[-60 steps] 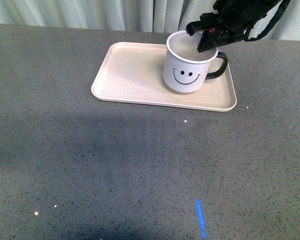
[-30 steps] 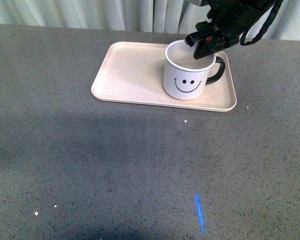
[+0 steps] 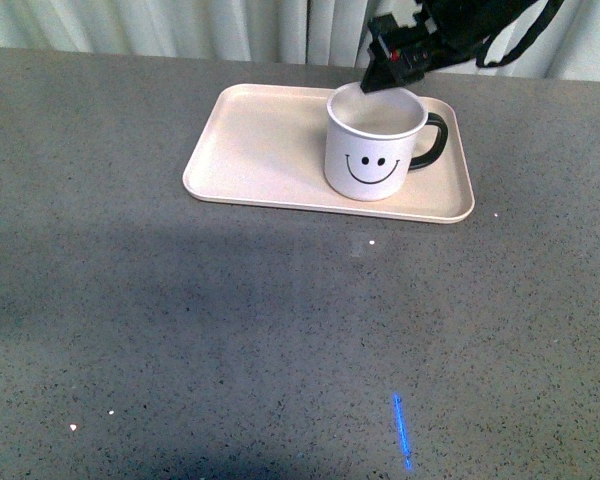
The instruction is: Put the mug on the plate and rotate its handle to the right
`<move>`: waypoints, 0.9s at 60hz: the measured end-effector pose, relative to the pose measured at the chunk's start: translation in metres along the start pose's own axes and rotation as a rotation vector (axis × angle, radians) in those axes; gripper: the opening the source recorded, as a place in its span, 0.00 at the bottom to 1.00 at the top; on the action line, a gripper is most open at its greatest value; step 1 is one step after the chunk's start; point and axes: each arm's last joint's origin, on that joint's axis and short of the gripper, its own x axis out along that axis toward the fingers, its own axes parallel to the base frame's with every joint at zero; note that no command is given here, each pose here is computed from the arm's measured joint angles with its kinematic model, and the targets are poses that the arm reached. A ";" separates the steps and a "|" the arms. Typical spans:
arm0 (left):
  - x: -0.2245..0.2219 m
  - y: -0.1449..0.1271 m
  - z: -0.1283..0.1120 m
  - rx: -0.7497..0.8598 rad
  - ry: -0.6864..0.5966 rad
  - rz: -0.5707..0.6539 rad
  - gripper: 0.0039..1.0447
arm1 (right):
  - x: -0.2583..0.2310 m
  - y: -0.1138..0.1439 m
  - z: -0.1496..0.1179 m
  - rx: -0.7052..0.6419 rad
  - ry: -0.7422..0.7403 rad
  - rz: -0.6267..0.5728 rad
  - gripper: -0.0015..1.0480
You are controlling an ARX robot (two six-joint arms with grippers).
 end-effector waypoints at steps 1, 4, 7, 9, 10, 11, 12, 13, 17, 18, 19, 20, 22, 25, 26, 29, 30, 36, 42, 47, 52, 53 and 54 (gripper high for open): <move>0.000 0.000 0.000 0.000 0.000 0.000 0.91 | -0.003 0.000 0.002 -0.003 -0.010 -0.004 0.71; 0.000 0.000 0.000 0.000 0.000 0.000 0.91 | -0.021 -0.004 0.013 -0.024 -0.057 -0.028 0.82; 0.000 0.000 0.000 0.000 0.000 0.000 0.91 | -0.029 -0.005 0.017 -0.030 -0.075 -0.041 0.89; 0.000 0.000 0.000 0.000 0.000 0.000 0.91 | -0.033 -0.006 0.019 -0.032 -0.083 -0.046 0.92; 0.000 0.000 0.000 0.000 0.000 0.000 0.91 | -0.034 -0.006 0.020 -0.033 -0.086 -0.047 0.92; 0.000 0.000 0.000 0.000 0.000 0.000 0.91 | -0.034 -0.006 0.020 -0.033 -0.086 -0.049 0.92; 0.000 0.000 0.000 0.000 0.000 0.000 0.91 | -0.034 -0.006 0.020 -0.027 -0.090 -0.062 0.91; 0.000 0.000 0.000 0.000 0.000 0.000 0.91 | -0.034 -0.006 0.019 -0.013 -0.118 -0.122 0.88; 0.000 0.000 0.000 0.000 0.000 0.000 0.91 | -0.032 -0.004 0.009 0.065 -0.269 -0.364 0.79; 0.000 0.000 0.000 0.000 0.000 0.000 0.91 | -0.032 -0.003 0.006 0.083 -0.297 -0.393 0.77; 0.000 0.000 0.000 0.000 0.000 0.000 0.91 | -0.033 -0.001 -0.001 0.109 -0.347 -0.440 0.74; 0.000 0.000 0.000 0.000 0.000 0.000 0.91 | -0.034 0.000 -0.005 0.135 -0.373 -0.459 0.72; 0.000 0.000 0.000 0.000 0.000 0.000 0.91 | -0.038 0.005 -0.016 0.177 -0.442 -0.499 0.67; 0.000 0.000 0.000 0.000 0.000 0.001 0.91 | -0.052 0.017 -0.036 0.218 -0.563 -0.519 0.57; 0.000 0.000 0.000 0.000 0.000 0.000 0.91 | -0.061 0.022 -0.044 0.227 -0.609 -0.524 0.52; 0.000 0.000 0.000 0.000 0.000 0.000 0.91 | -0.084 0.034 -0.058 0.242 -0.686 -0.530 0.40; 0.000 0.000 0.000 0.000 0.000 0.000 0.91 | -0.087 0.035 -0.060 0.243 -0.694 -0.531 0.39; 0.000 0.000 0.000 0.000 0.000 0.000 0.91 | -0.111 0.048 -0.083 0.261 -0.717 -0.538 0.22; 0.000 0.000 0.000 0.000 0.000 0.000 0.91 | -0.121 0.062 -0.109 0.270 -0.687 -0.528 0.05; 0.000 0.000 0.000 0.000 0.000 0.000 0.91 | -0.132 0.075 -0.130 0.274 -0.668 -0.513 0.02; 0.000 0.000 0.000 0.000 0.000 0.000 0.91 | -0.146 0.078 -0.144 0.271 -0.675 -0.509 0.02; 0.000 0.000 0.000 0.000 0.000 0.000 0.91 | -0.148 0.079 -0.145 0.272 -0.675 -0.512 0.02; 0.000 0.000 0.000 0.000 0.000 0.000 0.91 | -0.151 0.080 -0.148 0.274 -0.677 -0.518 0.02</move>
